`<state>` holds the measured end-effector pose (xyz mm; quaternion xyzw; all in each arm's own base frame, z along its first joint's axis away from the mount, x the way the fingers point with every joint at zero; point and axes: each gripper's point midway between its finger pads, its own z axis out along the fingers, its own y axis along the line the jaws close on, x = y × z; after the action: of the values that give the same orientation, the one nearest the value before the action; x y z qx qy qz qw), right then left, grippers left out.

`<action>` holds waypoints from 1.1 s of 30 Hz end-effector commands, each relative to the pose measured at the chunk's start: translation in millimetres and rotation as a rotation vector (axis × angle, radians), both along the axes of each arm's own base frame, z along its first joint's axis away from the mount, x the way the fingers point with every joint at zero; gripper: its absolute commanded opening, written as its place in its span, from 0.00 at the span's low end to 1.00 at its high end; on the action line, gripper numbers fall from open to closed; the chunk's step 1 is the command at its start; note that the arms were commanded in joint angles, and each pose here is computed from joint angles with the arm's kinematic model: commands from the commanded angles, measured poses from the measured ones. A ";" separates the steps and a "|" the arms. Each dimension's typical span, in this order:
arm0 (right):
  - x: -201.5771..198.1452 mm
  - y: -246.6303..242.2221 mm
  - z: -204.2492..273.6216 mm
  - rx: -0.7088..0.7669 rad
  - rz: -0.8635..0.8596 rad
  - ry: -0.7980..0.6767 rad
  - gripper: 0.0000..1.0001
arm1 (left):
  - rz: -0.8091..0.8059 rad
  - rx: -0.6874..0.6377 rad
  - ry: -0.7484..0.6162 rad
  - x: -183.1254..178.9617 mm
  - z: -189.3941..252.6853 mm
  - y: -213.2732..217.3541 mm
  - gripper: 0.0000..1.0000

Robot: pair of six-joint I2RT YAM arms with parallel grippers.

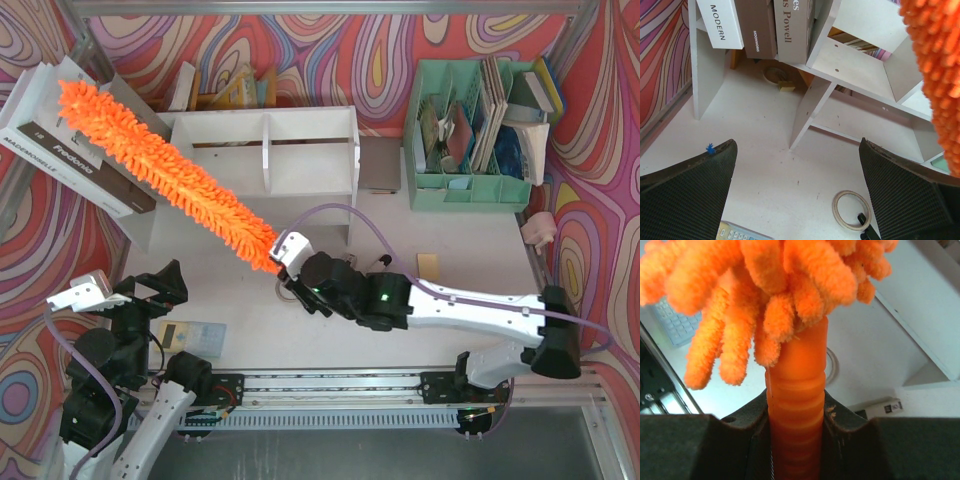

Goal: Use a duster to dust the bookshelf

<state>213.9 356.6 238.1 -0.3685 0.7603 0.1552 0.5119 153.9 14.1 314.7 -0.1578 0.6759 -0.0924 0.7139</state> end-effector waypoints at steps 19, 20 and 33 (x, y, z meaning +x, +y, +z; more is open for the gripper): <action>27.2 79.8 21.7 0.087 0.008 -0.025 0.00 | 0.013 0.000 0.008 3.7 -1.7 0.5 0.98; 28.8 80.6 20.8 0.081 0.003 -0.029 0.00 | 0.014 0.000 0.008 3.7 -1.7 0.6 0.98; 60.3 73.7 7.7 0.051 -0.122 -0.005 0.00 | 0.015 -0.003 0.003 2.6 -1.2 1.2 0.98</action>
<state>256.8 433.6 224.3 -0.3552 0.7716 0.1372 0.5095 153.9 14.1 314.7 -0.1580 0.6759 -0.0925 0.7139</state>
